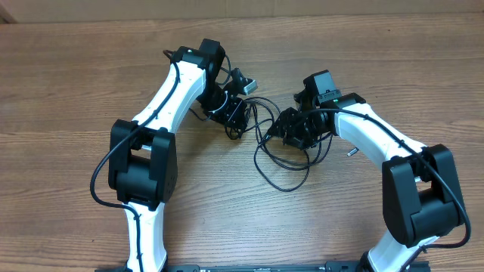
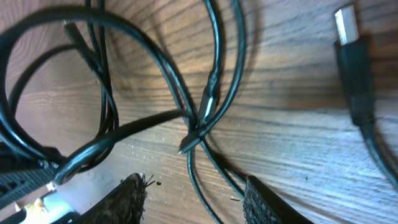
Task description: Untangle cables
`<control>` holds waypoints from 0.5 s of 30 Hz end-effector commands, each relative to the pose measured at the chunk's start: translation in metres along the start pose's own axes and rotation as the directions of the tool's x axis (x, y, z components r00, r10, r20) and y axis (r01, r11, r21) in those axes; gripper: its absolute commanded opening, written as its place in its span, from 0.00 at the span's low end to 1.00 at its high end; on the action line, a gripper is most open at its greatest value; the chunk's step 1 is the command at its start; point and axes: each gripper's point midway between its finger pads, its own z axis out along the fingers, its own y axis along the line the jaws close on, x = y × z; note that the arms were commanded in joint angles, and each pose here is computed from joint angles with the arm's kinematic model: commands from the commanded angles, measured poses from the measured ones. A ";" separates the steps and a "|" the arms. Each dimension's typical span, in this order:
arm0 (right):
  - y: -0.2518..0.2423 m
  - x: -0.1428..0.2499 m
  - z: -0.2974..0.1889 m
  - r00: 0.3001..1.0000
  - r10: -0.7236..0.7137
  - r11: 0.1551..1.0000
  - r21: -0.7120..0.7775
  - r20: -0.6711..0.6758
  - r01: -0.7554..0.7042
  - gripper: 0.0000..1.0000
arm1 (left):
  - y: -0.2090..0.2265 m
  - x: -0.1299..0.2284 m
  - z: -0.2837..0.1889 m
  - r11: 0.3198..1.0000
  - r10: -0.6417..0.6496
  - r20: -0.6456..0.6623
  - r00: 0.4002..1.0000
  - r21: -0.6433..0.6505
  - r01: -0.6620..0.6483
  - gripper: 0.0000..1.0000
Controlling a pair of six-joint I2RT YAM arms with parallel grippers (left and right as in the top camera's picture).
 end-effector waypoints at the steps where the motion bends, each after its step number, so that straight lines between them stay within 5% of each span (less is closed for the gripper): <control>1: 0.009 0.003 -0.003 0.999 -0.034 0.999 -0.032 -0.012 0.033 0.51 | -0.009 -0.005 0.001 0.998 -0.035 0.019 0.999 0.057 0.034 0.05; 10: 0.007 0.003 -0.006 0.999 -0.032 0.999 -0.037 -0.019 0.031 0.42 | -0.011 -0.007 0.000 0.977 -0.198 0.019 0.980 0.084 0.196 0.04; 15: 0.020 0.013 -0.003 0.962 -0.270 0.959 -0.102 -0.036 0.265 0.42 | 0.002 -0.007 -0.009 0.920 -0.385 0.028 0.922 0.089 0.381 0.04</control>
